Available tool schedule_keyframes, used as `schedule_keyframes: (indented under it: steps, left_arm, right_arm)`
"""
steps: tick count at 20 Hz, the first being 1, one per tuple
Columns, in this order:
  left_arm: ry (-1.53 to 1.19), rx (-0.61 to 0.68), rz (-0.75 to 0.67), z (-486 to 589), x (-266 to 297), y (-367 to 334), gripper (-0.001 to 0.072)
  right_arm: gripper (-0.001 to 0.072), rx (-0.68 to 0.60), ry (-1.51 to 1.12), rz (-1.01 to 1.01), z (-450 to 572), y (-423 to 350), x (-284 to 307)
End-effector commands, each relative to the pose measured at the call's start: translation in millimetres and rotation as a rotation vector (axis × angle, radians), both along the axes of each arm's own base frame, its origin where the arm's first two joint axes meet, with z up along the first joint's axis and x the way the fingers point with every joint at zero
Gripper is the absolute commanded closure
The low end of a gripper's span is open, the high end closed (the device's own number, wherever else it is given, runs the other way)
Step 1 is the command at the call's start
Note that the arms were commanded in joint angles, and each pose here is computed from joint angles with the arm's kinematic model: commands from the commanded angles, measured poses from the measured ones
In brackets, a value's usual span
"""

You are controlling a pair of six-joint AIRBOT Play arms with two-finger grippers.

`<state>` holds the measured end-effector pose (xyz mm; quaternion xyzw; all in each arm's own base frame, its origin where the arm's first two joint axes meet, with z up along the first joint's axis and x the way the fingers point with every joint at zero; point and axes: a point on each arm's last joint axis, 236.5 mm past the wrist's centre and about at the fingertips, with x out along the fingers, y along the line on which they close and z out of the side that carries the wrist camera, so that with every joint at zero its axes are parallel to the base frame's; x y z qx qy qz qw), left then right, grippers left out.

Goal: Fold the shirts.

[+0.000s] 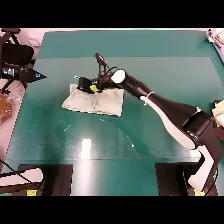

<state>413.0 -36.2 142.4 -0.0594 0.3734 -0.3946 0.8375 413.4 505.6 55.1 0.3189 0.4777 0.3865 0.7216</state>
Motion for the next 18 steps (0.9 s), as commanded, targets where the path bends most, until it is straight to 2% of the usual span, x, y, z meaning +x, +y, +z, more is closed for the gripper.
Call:
schedule_keyframes:
  steps: [1,4,8,9,11,13,14,15,17,18]
  left_arm:
    - [-0.008,-0.017,-0.001,4.0,-0.4,-0.2,0.0683]
    - [-0.010,-0.016,0.000,4.1,0.3,0.0,0.0683]
    - [-0.007,-0.015,0.002,2.8,0.2,0.3,0.0683]
    - [-0.001,-0.012,0.004,0.2,-0.2,1.1,0.0683]
    - [0.018,-0.010,0.006,-6.6,-2.4,1.5,0.0683]
    - [0.038,-0.020,0.010,-10.3,-4.4,0.6,0.0683]
    - [0.053,-0.028,0.020,-10.6,-4.8,0.4,0.0683]
    - [0.064,-0.036,0.029,-10.2,-4.8,0.2,0.0683]
    - [0.095,-0.054,0.055,-10.1,-4.6,0.1,0.0683]
    - [0.107,-0.061,0.065,-10.0,-4.6,0.0,0.0683]
  right_arm:
    - [0.0244,0.085,0.032,-0.077,2.0,23.6,0.7]
    - [0.0244,0.151,0.021,-0.078,26.7,35.2,-8.3]
    - [0.0240,0.144,-0.134,0.022,63.1,26.8,-17.2]
    - [0.0184,0.119,-0.172,0.036,71.6,13.6,-11.8]
    - [0.0182,0.001,-0.184,0.039,74.1,-31.8,4.2]
    - [0.0166,-0.240,-0.093,-0.017,47.8,-112.6,19.9]
    - [0.0103,-0.355,-0.057,-0.043,34.7,-156.7,21.9]
    - [0.0072,-0.439,-0.014,-0.055,23.0,-199.5,17.8]
    - [0.0072,-0.496,0.086,-0.047,-1.1,-259.3,-1.4]
    - [0.0073,-0.483,0.128,-0.062,-13.5,-277.6,-8.6]
